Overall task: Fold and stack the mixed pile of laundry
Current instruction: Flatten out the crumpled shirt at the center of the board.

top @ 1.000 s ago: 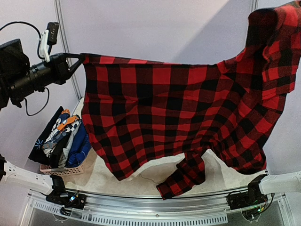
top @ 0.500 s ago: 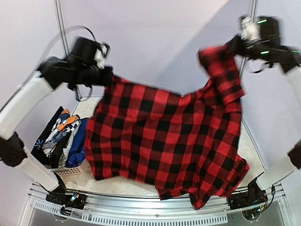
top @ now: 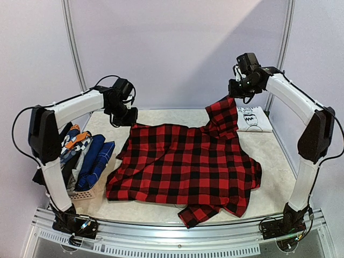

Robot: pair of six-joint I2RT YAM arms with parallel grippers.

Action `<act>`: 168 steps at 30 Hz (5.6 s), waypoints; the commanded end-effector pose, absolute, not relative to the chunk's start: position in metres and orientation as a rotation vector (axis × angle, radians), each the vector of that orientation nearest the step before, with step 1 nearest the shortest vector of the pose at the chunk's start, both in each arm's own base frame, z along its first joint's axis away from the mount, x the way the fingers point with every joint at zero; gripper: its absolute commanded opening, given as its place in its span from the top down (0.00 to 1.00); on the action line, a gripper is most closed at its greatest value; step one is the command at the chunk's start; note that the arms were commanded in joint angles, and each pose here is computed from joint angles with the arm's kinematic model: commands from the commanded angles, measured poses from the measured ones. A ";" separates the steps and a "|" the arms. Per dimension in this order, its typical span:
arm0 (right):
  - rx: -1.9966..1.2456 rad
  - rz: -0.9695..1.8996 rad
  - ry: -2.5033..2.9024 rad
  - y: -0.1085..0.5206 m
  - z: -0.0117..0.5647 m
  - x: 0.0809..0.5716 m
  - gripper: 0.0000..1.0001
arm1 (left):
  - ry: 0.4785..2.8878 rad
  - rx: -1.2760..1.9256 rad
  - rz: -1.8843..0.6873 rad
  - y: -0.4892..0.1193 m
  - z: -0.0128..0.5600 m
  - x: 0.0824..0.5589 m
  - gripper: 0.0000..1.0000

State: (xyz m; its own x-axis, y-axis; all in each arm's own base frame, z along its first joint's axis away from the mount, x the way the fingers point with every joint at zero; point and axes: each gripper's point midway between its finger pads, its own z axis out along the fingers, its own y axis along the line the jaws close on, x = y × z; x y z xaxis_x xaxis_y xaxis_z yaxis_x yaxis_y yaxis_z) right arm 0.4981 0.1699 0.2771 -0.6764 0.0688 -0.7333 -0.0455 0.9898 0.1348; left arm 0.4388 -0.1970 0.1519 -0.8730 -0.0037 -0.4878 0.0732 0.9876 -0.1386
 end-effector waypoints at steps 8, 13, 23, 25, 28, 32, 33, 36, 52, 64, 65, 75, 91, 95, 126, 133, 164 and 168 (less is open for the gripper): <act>0.020 0.298 2.228 0.188 0.273 0.557 1.00 | 2.565 -0.019 -0.374 -0.205 0.137 0.502 0.97; 0.068 0.348 2.204 0.190 0.264 0.586 1.00 | 2.513 -0.098 -0.128 -0.171 0.127 0.535 0.42; 0.096 0.416 2.241 0.190 0.228 0.608 1.00 | 2.491 0.071 -0.223 -0.191 0.110 0.517 0.34; 0.087 0.426 2.248 0.191 0.225 0.608 1.00 | 2.519 0.099 -0.249 -0.196 0.092 0.515 0.38; 0.076 0.433 2.265 0.193 0.219 0.607 1.00 | 2.560 0.104 -0.275 -0.201 0.072 0.511 0.44; 0.064 0.440 2.285 0.195 0.212 0.604 1.00 | 2.568 0.097 -0.283 -0.201 0.061 0.512 0.49; 0.060 0.444 2.288 0.196 0.212 0.603 1.00 | 2.567 0.097 -0.281 -0.201 0.059 0.513 0.51; 0.052 0.456 2.299 0.197 0.209 0.600 1.00 | 2.572 0.109 -0.260 -0.199 0.055 0.516 0.54; 0.029 0.514 2.330 0.205 0.203 0.592 1.00 | 2.631 0.074 -0.154 -0.179 0.022 0.527 0.58; 0.015 0.527 2.328 0.207 0.203 0.591 1.00 | 2.621 0.082 -0.092 -0.173 0.020 0.536 0.53; 0.014 0.529 2.327 0.207 0.204 0.591 1.00 | 2.619 0.083 -0.098 -0.174 0.020 0.537 0.53; 0.005 0.533 2.331 0.208 0.202 0.591 1.00 | 2.617 0.093 -0.137 -0.181 0.016 0.543 0.57; 0.009 0.512 2.320 0.205 0.208 0.592 1.00 | 2.578 0.071 -0.142 -0.183 0.038 0.552 0.99; 0.051 0.442 2.303 0.193 0.214 0.595 1.00 | 2.564 0.058 -0.127 -0.181 0.056 0.556 1.00; 0.102 0.636 2.145 0.221 0.207 0.637 1.00 | 2.488 -0.008 -0.039 -0.163 0.086 0.565 0.35; 0.355 0.659 2.088 0.210 0.172 0.671 0.86 | 2.496 0.023 -0.037 -0.182 0.094 0.516 0.35; 0.371 0.280 2.260 0.130 0.216 0.580 0.01 | 2.511 0.231 -0.053 -0.213 0.079 0.383 0.34; 0.347 0.215 2.335 0.121 0.204 0.553 0.01 | 2.513 0.259 -0.069 -0.218 0.072 0.376 0.35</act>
State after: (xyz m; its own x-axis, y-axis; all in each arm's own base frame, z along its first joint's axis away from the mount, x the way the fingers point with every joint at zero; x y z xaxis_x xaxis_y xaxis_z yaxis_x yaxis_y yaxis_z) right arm 0.5849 0.1352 0.2019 -0.6376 0.3780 -0.6712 0.1714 0.9191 0.3548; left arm 0.3803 -0.2056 0.0656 -0.8253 0.1605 -0.5415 0.1692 0.9850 0.0340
